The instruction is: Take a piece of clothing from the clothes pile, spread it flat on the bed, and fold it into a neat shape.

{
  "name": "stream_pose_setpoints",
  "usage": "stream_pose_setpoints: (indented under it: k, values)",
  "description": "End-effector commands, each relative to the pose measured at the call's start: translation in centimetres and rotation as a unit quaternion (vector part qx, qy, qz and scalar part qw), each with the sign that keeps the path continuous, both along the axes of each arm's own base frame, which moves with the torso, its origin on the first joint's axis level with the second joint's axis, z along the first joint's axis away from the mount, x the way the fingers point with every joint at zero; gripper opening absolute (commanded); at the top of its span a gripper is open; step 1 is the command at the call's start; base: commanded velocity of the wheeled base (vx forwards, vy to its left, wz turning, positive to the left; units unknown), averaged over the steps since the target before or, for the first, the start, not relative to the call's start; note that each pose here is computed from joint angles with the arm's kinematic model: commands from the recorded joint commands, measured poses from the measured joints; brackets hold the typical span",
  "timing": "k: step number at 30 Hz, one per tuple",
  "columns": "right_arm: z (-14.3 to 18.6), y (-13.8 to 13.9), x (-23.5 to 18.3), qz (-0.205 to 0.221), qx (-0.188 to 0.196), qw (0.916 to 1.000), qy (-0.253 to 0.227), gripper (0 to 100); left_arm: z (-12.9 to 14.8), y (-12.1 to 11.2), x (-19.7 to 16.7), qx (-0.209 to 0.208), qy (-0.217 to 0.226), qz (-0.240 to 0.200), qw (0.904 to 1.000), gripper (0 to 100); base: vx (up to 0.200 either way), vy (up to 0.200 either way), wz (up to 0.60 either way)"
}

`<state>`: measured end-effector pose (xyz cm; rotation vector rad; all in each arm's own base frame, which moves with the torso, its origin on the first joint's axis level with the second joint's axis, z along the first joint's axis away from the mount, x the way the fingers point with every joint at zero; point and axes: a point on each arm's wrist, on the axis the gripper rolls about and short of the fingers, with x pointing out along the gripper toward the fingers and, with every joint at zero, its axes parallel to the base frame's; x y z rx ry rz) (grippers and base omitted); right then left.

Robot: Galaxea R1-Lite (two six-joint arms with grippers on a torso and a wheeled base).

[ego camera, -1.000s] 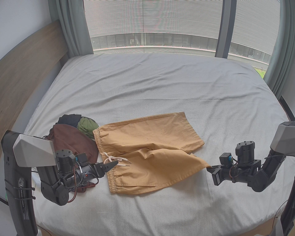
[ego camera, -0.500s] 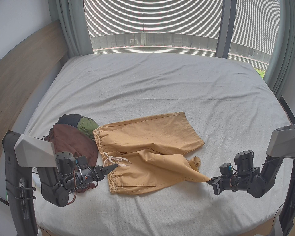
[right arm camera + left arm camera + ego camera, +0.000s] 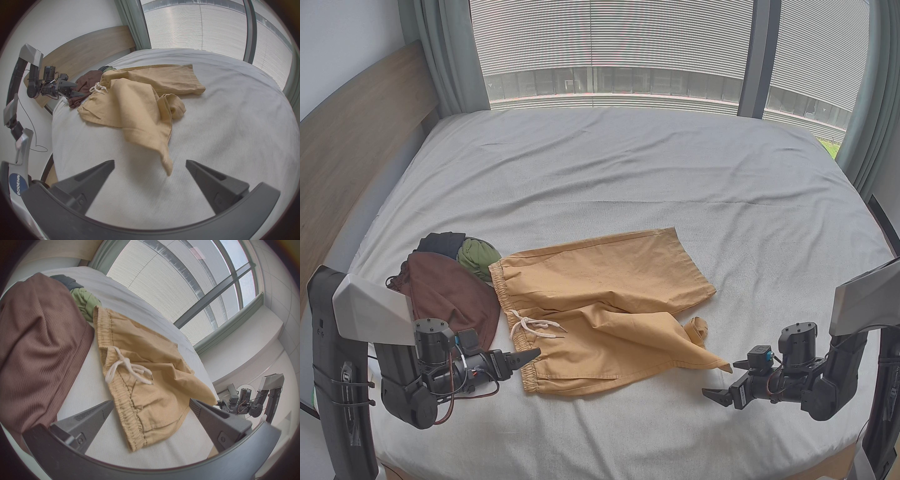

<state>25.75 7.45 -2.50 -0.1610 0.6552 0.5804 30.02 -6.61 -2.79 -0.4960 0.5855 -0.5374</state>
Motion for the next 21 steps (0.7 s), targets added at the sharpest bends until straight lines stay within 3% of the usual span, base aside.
stream_pose_setpoints:
  k: [1,10,16,21]
  values:
    - [0.7,-0.2,-1.9,0.009,0.024,0.9997,0.007,100,-0.6,0.3,-1.4,0.004,0.033,-0.005,0.9994,100,0.000,0.000,0.00]
    - [2.6,-0.9,-2.4,-0.005,0.106,0.9940,-0.025,100,-1.1,0.4,-2.1,0.007,0.051,-0.006,0.9987,100,0.000,0.000,0.00]
    - [4.4,-0.3,-0.5,-0.012,0.172,0.9838,-0.049,100,-2.3,-0.2,-2.2,0.009,0.069,-0.015,0.9975,100,0.000,0.000,0.00]
    - [5.3,0.2,1.5,-0.015,0.196,0.9773,-0.078,100,-3.2,-0.5,-2.4,0.012,0.084,-0.019,0.9962,100,0.000,0.000,0.00]
